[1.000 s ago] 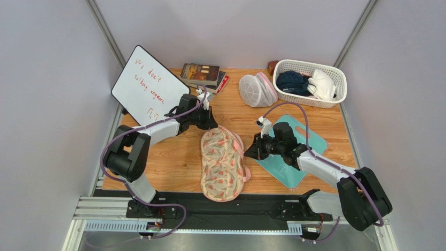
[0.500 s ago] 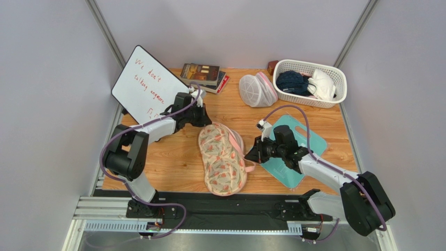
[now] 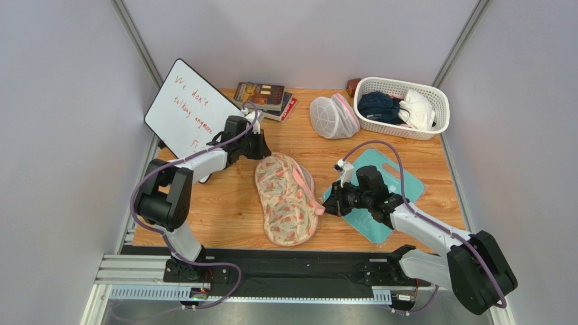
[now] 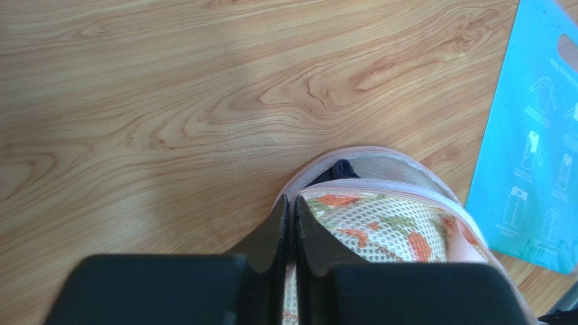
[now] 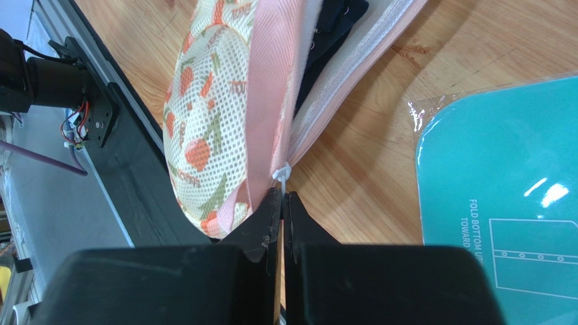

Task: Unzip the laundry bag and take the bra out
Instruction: Unzip the laundry bag at the center of the board.

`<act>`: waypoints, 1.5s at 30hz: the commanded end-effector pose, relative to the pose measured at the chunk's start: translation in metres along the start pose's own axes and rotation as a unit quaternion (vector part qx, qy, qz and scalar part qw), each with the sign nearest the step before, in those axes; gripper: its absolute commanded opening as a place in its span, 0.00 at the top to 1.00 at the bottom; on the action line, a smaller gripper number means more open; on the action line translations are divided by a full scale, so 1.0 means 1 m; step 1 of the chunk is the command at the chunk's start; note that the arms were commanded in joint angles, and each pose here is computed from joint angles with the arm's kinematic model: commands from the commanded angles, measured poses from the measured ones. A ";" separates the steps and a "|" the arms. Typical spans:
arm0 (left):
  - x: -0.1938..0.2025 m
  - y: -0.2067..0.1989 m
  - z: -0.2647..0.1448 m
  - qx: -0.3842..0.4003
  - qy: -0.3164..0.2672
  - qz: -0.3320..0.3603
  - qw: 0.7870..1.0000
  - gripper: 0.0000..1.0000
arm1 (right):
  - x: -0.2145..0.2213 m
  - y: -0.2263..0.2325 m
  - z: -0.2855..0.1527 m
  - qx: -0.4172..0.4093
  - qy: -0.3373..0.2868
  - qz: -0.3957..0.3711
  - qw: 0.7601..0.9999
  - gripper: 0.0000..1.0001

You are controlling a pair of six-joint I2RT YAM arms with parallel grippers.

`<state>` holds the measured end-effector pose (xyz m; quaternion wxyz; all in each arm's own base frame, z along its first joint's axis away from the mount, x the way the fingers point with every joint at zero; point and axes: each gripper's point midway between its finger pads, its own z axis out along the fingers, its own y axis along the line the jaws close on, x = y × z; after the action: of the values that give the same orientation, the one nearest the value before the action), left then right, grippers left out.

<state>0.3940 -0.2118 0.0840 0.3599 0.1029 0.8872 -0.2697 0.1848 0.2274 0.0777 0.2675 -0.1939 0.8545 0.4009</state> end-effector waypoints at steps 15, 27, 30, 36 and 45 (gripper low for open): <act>-0.024 -0.089 -0.045 0.025 -0.039 0.074 0.996 0.26 | 0.002 0.013 0.003 -0.023 0.002 0.007 1.000 1.00; 0.051 -0.149 -0.002 0.067 0.066 0.056 0.994 0.26 | 0.001 0.016 0.003 -0.025 -0.001 0.005 1.000 1.00; 0.056 -0.158 0.002 0.073 0.068 0.057 0.993 0.26 | 0.003 0.015 0.004 -0.024 0.001 0.006 1.000 1.00; 0.070 -0.164 0.010 0.076 0.086 0.060 0.992 0.26 | 0.004 0.015 0.003 -0.025 0.000 0.004 1.000 1.00; 0.083 -0.161 0.017 0.057 0.109 0.078 0.989 0.65 | 0.003 0.015 0.003 -0.025 -0.003 0.003 1.000 1.00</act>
<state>0.2796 -0.3510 0.0723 0.2645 0.2187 0.8970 -0.2787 0.1711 0.2326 0.0731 0.2435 -0.1904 0.8584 0.4095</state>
